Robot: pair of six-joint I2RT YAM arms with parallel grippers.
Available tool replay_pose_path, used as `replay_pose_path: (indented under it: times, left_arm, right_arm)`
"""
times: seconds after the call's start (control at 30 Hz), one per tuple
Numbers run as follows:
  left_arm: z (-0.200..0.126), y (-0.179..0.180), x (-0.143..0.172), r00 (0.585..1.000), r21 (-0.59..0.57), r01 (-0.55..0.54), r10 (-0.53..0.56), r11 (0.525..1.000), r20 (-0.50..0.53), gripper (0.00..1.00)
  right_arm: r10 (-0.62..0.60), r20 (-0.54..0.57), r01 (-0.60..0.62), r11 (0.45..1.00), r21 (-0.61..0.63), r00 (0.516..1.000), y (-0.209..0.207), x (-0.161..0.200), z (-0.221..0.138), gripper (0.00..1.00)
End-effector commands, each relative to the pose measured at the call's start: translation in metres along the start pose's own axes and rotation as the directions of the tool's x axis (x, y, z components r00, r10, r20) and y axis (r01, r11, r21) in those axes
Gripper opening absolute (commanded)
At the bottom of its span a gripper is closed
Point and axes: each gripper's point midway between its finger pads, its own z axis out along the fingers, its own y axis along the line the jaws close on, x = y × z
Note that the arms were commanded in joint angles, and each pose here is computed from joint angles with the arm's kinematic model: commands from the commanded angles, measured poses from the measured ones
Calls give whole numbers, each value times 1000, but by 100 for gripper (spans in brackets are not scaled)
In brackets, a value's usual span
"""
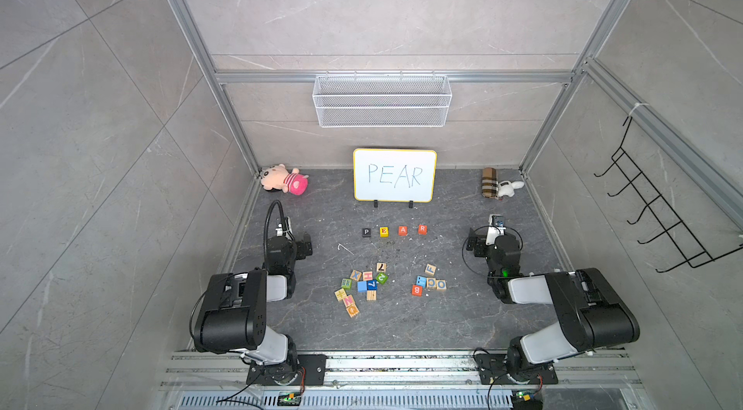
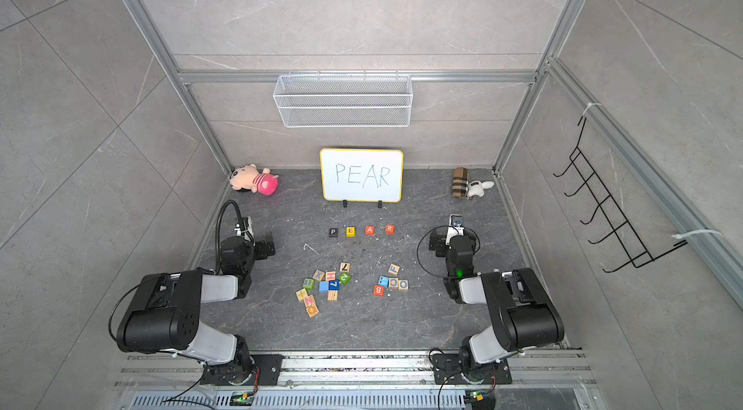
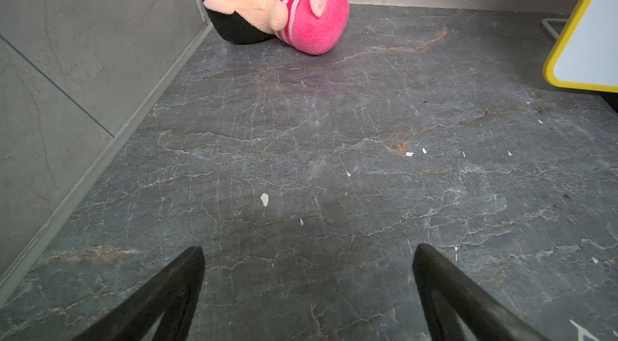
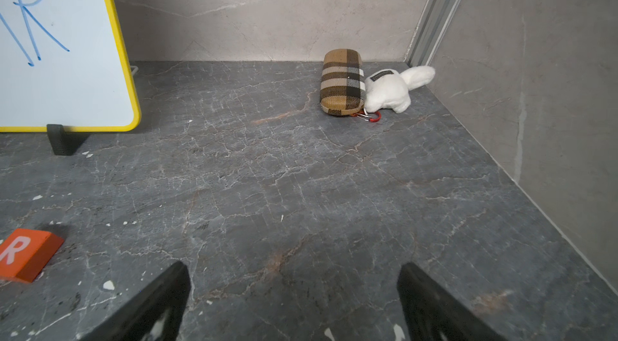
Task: Spell the uppercase word “pear” with letter blocks
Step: Reset both arms
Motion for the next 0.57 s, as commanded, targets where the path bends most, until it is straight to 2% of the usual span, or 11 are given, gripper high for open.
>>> replay_pose_path:
  times: [0.0, 0.53]
  left_arm:
    - [-1, -4, -13, 999, 24, 14, -15, 1000, 38, 100]
    - [-1, -3, -12, 999, 22, 13, -14, 1000, 38, 100]
  right_arm:
    - [15, 6, -15, 1000, -10, 1000, 2, -5, 2, 99]
    - [11, 3, -11, 1000, -15, 1000, 4, -5, 3, 99]
